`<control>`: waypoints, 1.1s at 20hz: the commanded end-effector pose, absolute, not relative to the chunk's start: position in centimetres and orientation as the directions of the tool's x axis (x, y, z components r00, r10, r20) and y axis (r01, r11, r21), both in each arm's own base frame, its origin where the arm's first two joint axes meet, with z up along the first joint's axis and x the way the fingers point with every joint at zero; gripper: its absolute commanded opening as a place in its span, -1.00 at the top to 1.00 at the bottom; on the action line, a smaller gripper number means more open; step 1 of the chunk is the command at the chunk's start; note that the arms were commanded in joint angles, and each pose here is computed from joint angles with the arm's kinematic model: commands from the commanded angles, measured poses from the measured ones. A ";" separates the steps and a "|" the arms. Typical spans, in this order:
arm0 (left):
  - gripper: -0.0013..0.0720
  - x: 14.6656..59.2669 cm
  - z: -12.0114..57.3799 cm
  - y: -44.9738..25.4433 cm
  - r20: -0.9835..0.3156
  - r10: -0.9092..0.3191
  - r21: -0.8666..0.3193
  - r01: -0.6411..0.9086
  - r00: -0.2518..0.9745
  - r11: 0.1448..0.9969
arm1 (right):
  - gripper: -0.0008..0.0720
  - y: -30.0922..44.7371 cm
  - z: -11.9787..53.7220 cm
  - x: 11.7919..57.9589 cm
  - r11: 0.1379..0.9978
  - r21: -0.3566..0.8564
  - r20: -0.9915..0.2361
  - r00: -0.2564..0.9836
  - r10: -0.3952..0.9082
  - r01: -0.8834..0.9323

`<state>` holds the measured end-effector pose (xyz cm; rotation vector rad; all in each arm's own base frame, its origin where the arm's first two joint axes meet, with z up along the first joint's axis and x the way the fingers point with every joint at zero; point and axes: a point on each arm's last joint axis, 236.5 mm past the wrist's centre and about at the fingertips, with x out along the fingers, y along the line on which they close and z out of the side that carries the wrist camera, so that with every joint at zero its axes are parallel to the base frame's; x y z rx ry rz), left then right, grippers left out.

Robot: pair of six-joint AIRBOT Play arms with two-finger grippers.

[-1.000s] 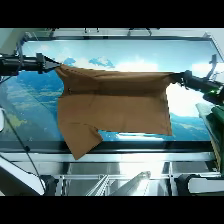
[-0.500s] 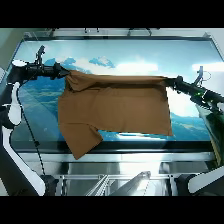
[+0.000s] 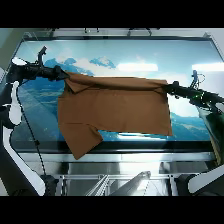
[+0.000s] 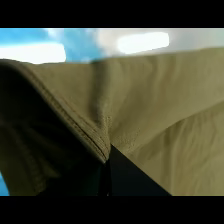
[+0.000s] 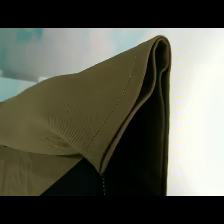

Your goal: Fold the shirts.

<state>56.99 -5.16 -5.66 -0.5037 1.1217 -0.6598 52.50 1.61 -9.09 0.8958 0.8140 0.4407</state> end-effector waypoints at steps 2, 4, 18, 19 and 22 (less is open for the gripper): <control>0.89 54.4 -9.1 -5.2 -0.708 -0.681 -0.659 0.170 0.189 0.732 | 0.91 1.5 -10.1 51.9 0.589 0.808 -0.476 0.602 0.641 0.012; 0.06 54.1 -8.7 -5.6 -0.703 -0.690 -0.668 0.171 0.173 0.724 | 0.53 1.4 -10.3 51.1 0.596 0.802 -0.505 0.574 0.645 0.035; -0.70 35.1 -2.7 0.9 -0.790 -0.603 -0.583 -0.173 -0.108 0.794 | -0.02 -2.0 -12.2 28.6 0.771 0.569 -0.816 0.077 0.573 0.286; -0.70 32.9 -3.6 0.9 -0.801 -0.586 -0.557 -0.205 -0.124 0.805 | -0.02 -1.0 -13.2 28.2 0.766 0.571 -0.811 0.061 0.581 0.294; -0.70 27.5 -6.1 -0.6 -0.795 -0.590 -0.538 -0.288 -0.140 0.792 | 0.00 2.1 -14.8 28.2 0.764 0.590 -0.793 0.009 0.610 0.260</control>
